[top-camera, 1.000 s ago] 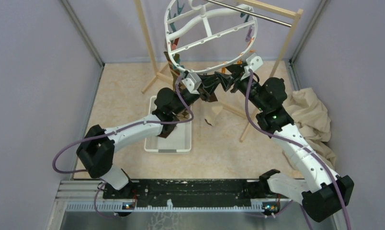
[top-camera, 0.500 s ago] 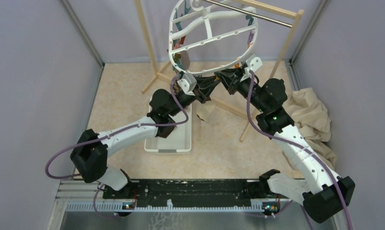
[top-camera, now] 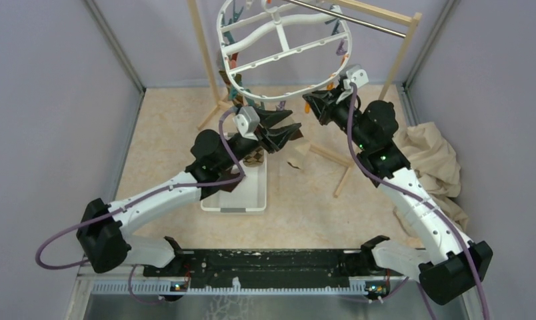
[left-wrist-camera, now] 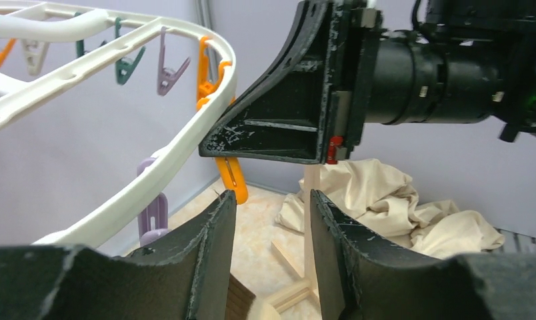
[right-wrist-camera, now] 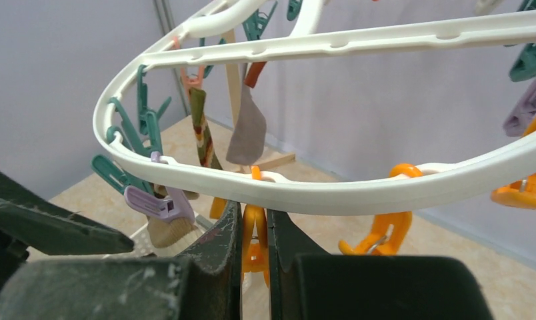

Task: Clip the socks to the hanger
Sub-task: Open the clamp at the hanger.

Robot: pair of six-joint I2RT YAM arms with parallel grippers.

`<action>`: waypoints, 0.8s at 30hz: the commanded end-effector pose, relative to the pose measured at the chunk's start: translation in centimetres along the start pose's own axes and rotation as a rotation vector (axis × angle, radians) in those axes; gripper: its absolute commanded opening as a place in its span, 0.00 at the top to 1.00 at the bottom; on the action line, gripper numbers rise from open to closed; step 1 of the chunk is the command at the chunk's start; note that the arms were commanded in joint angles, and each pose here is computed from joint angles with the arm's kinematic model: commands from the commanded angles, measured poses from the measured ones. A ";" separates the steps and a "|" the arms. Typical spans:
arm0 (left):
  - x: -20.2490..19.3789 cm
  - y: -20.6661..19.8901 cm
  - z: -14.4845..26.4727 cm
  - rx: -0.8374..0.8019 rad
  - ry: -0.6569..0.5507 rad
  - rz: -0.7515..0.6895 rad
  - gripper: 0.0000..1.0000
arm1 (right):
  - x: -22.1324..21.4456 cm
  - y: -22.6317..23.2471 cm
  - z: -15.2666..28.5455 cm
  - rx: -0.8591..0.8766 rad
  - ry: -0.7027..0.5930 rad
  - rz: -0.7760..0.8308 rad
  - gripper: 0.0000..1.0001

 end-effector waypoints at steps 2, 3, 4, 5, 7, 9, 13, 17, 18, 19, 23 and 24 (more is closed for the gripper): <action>-0.3 -0.5 2.1 0.029 0.063 0.076 0.46 | 3.0 -0.2 -0.4 -0.011 -0.036 -0.081 1.00; -0.5 -0.5 2.4 0.037 0.073 0.077 0.45 | 2.8 -0.1 -0.6 -0.009 -0.016 -0.099 1.00; -0.8 -0.4 2.8 0.049 0.078 0.074 0.43 | 2.7 -0.1 -0.6 -0.013 0.000 -0.116 1.00; -0.9 -0.3 3.2 0.056 0.077 0.073 0.40 | 2.5 -0.1 -0.6 -0.016 0.011 -0.125 1.00; -1.5 -0.2 3.8 0.077 0.086 0.085 0.36 | 2.2 0.0 -0.6 -0.017 0.030 -0.141 1.00; -2.0 -0.1 4.4 0.094 0.102 0.099 0.36 | 1.7 0.0 -0.5 -0.020 0.048 -0.158 1.00; -2.7 -0.2 5.1 0.111 0.152 0.131 0.30 | 1.4 0.3 -0.2 -0.014 0.057 -0.179 1.00; -4.8 0.2 5.6 0.150 0.275 0.142 0.15 | 1.3 0.3 0.4 -0.025 0.052 -0.178 1.00; -5.7 0.4 6.0 0.167 0.306 0.141 0.10 | 1.3 0.3 0.6 -0.029 0.050 -0.178 1.00; -6.7 0.8 6.4 0.199 0.334 0.139 0.08 | 1.1 0.3 0.7 -0.035 0.048 -0.179 1.00; -10.5 2.8 9.1 0.385 0.445 0.123 0.03 | 0.5 0.2 0.9 -0.048 0.052 -0.182 1.00; -11.1 3.1 9.9 0.429 0.463 0.129 0.01 | 0.4 0.2 0.9 -0.050 0.054 -0.183 1.00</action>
Point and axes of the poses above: each gripper's point midway between its finger pads, its own z axis back along the fingers, its own y axis along the line the jaws close on, x = y × z, the point moved 6 cm from there along z, back along the fingers, and after that the axes turned 8 degrees about z, right-handed, at the moved point
